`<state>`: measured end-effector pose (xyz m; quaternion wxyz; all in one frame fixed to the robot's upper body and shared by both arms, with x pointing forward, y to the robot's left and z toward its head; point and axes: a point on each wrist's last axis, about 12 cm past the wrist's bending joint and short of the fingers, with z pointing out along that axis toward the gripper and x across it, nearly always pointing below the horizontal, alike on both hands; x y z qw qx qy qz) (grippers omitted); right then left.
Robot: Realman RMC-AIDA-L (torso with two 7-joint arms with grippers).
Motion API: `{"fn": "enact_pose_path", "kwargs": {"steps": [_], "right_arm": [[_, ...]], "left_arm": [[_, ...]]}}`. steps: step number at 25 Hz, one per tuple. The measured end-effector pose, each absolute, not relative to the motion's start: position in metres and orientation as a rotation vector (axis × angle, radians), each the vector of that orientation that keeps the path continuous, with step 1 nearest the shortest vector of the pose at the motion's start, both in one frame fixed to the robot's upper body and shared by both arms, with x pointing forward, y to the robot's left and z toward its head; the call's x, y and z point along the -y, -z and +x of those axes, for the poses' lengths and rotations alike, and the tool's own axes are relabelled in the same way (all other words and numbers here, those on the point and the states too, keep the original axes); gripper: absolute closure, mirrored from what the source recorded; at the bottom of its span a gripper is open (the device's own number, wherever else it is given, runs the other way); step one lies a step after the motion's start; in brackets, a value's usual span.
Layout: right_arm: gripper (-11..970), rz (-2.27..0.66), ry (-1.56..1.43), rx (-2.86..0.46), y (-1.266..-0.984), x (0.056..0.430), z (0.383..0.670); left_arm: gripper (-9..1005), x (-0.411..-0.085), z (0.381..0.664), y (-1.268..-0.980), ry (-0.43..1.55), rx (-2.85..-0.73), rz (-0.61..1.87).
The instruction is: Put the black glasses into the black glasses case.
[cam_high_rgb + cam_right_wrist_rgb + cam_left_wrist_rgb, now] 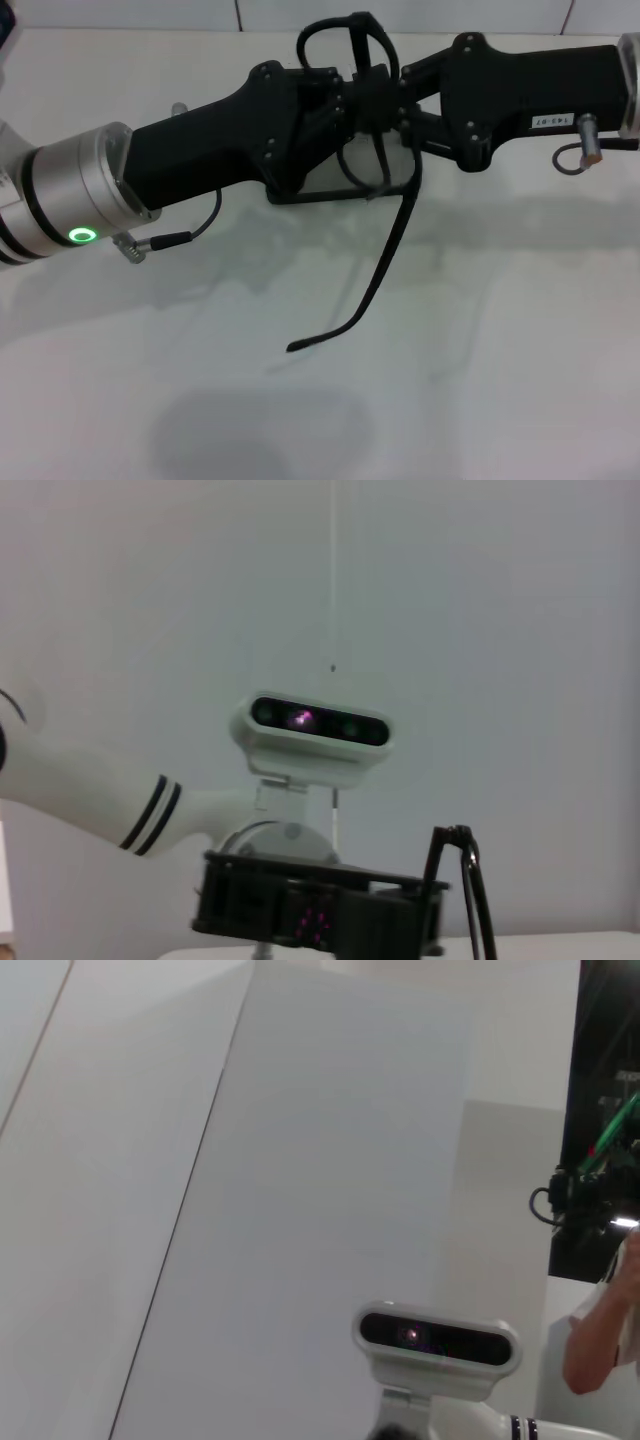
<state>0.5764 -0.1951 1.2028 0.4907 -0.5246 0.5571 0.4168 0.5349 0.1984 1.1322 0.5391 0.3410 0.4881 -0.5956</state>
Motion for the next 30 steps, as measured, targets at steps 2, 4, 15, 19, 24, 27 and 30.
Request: {"fn": "enact_pose_path", "kwargs": {"steps": [2, 4, 15, 19, 24, 27, 30], "right_arm": [[864, -1.257, -1.003, -1.356, -1.202, 0.199, 0.577], [864, -1.225, -0.991, -1.358, -1.201, 0.206, 0.577], [864, -0.939, -1.018, -1.111, -1.227, 0.280, 0.555], [864, -0.860, -1.020, -0.949, -1.240, 0.300, 0.541], [864, -0.757, -1.041, -0.822, -1.239, 0.300, 0.544], [864, -0.717, -1.089, -0.826, -1.226, 0.284, 0.558], [863, -0.705, -1.129, -0.862, -1.212, 0.265, 0.571]], "left_arm": [[963, -0.199, 0.534, -1.133, 1.416, -1.155, 0.810], [963, -0.200, 0.533, -1.134, 1.423, -1.141, 0.812], [964, -0.218, 0.527, -1.137, 1.398, -1.090, 0.833], [964, -0.216, 0.525, -1.133, 1.404, -1.118, 0.894], [964, -0.182, 0.517, -1.134, 1.476, -1.013, 1.145], [964, -0.163, 0.513, -1.137, 1.515, -0.901, 1.221], [965, -0.157, 0.515, -1.142, 1.508, -0.842, 1.156]]}}
